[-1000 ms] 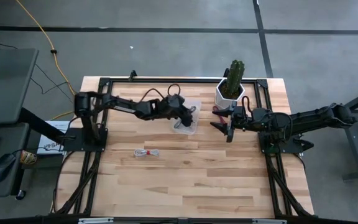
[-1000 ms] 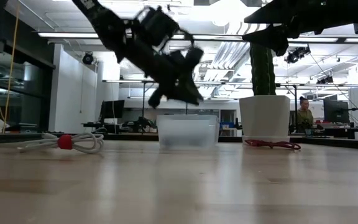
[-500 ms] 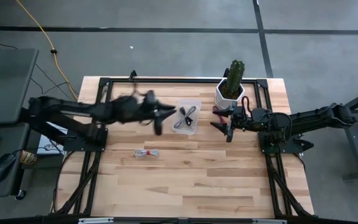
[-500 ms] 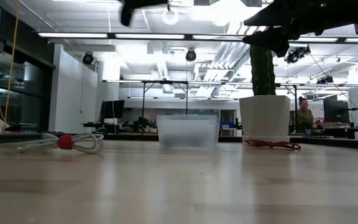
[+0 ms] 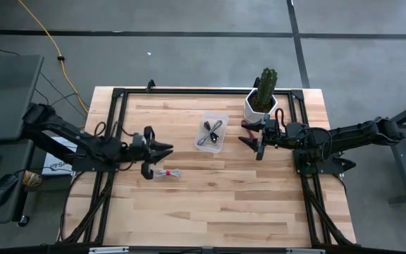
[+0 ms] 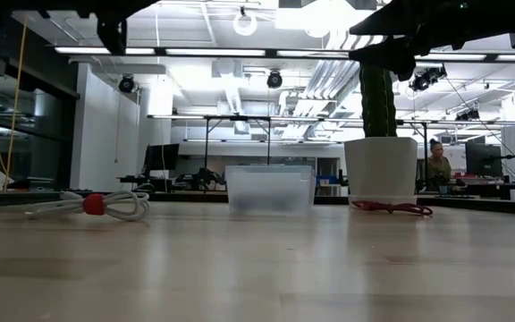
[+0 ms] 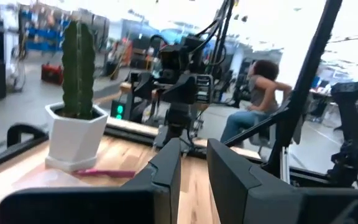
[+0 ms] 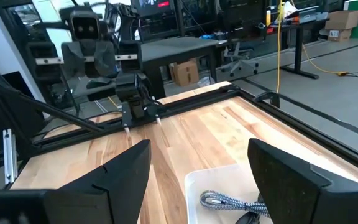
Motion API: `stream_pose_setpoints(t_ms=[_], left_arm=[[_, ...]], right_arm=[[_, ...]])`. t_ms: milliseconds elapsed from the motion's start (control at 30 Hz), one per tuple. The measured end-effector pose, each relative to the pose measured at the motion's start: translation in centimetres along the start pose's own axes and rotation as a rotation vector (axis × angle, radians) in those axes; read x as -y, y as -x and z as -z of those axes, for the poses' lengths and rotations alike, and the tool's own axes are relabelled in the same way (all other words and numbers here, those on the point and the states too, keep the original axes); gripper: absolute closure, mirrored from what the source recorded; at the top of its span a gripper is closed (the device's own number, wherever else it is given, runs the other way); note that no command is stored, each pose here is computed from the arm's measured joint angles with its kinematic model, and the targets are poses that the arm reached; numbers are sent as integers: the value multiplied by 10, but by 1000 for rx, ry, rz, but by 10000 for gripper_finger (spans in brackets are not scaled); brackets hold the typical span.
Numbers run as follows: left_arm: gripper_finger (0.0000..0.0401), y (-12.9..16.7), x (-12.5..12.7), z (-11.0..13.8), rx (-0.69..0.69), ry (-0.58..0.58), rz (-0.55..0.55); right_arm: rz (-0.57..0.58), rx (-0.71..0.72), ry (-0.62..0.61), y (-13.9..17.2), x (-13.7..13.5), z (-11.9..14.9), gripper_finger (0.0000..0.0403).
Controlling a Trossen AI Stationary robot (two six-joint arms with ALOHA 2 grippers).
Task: Pick and place USB-C Cables
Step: Put the white charger cable into the transparent bin
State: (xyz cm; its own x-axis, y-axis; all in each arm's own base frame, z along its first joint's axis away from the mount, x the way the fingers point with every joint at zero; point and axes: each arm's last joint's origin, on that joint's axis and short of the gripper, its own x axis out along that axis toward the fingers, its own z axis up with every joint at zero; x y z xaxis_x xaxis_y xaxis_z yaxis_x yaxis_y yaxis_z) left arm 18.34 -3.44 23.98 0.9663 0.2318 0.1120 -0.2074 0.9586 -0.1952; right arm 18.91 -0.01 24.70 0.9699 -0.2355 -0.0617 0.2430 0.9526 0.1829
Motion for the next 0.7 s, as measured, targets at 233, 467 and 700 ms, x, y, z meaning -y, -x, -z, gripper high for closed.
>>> stream_pose_setpoints(t_ms=[233, 467, 700], left_arm=[[341, 4, -3, 7, 16, -35, 1], [341, 3, -5, 7, 19, -36, -22], [341, 3, -5, 7, 17, -31, -22]], right_arm=[[17, 7, -9, 0, 0, 0, 142], [18, 8, -10, 0, 0, -1, 142], [19, 8, -12, 0, 0, -1, 142]])
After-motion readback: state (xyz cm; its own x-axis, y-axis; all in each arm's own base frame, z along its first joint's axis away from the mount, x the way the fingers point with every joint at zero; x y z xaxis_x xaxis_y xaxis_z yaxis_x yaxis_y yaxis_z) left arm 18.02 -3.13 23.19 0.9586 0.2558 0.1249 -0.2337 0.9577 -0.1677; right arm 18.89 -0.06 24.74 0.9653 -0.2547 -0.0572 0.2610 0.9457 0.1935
